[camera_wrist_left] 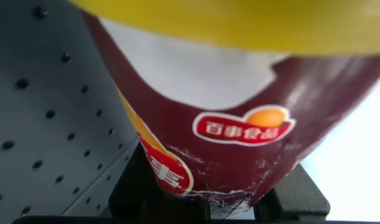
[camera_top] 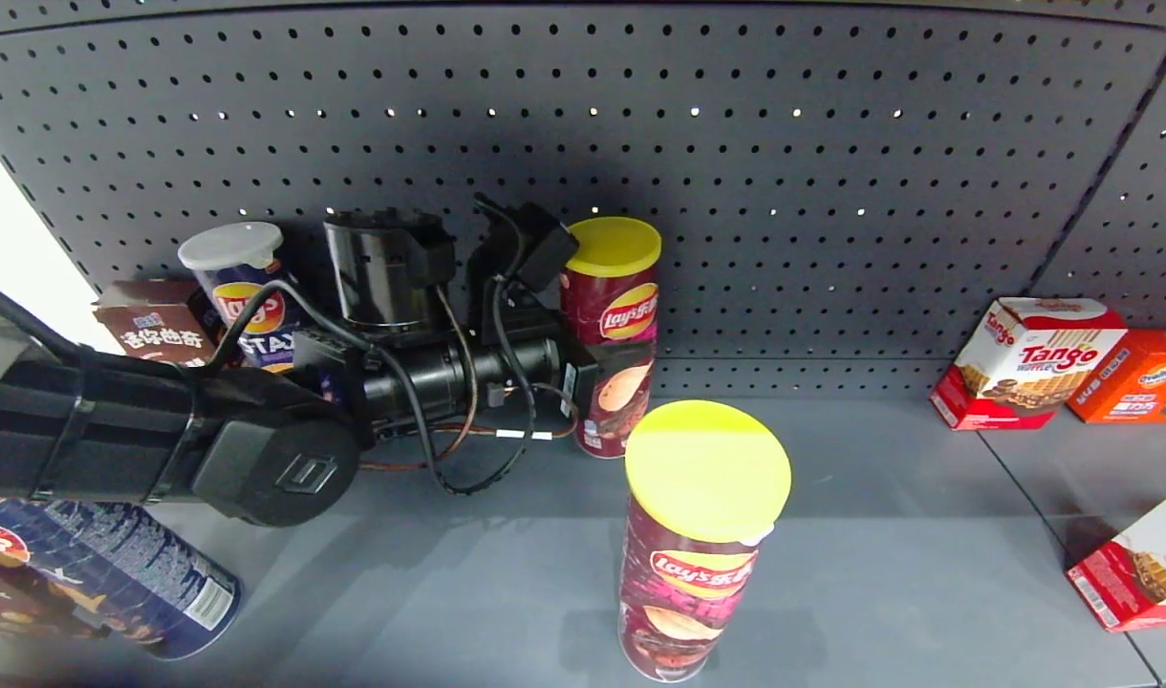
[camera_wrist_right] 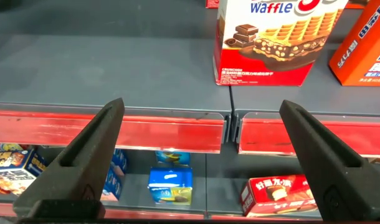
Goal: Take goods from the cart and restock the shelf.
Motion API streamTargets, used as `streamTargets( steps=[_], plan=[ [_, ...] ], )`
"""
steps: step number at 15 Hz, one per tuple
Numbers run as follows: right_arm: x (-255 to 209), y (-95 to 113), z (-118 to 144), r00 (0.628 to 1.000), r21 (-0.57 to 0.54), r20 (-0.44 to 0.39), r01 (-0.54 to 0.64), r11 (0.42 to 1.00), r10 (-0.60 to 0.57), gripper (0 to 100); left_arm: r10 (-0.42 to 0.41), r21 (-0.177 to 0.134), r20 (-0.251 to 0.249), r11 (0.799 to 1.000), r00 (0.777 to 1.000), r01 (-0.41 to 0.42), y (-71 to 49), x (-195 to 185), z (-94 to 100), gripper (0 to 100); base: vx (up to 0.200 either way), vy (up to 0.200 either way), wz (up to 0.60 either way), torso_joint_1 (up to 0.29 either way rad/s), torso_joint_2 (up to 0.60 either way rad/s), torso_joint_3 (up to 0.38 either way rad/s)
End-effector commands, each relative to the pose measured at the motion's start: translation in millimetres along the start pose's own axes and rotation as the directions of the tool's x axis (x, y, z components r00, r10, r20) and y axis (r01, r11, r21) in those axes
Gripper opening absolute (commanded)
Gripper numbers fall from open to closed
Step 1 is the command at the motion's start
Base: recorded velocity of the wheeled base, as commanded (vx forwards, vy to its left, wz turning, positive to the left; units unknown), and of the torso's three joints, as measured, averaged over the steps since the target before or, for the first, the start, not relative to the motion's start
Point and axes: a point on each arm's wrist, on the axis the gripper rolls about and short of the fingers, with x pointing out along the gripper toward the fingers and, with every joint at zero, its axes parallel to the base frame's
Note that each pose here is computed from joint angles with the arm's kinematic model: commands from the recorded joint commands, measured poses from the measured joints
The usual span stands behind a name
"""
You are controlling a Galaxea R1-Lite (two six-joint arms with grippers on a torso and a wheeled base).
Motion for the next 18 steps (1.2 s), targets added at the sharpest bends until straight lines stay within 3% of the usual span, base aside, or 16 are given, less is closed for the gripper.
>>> streamTargets(
  steps=[1,6,18],
  plan=[
    [0,0,0,1.0,-0.001,0.001,0.001,1.0,-0.001,100,-0.001,-0.001,-0.003,1.0,1.0,0.001,2.7,7,-3.5,0,0.0,0.0,0.0,0.0,0.0,0.0],
    [0,0,0,1.0,-0.001,0.001,0.0,1.0,0.0,100,-0.002,0.006,0.007,1.0,1.0,0.002,7.3,21,-5.4,0,0.0,0.0,0.0,0.0,0.0,0.0],
    [0,0,0,1.0,-0.001,0.001,0.0,1.0,0.0,100,-0.012,0.01,0.007,1.0,1.0,0.012,5.1,26,-9.8,0,0.0,0.0,0.0,0.0,0.0,0.0]
  ],
)
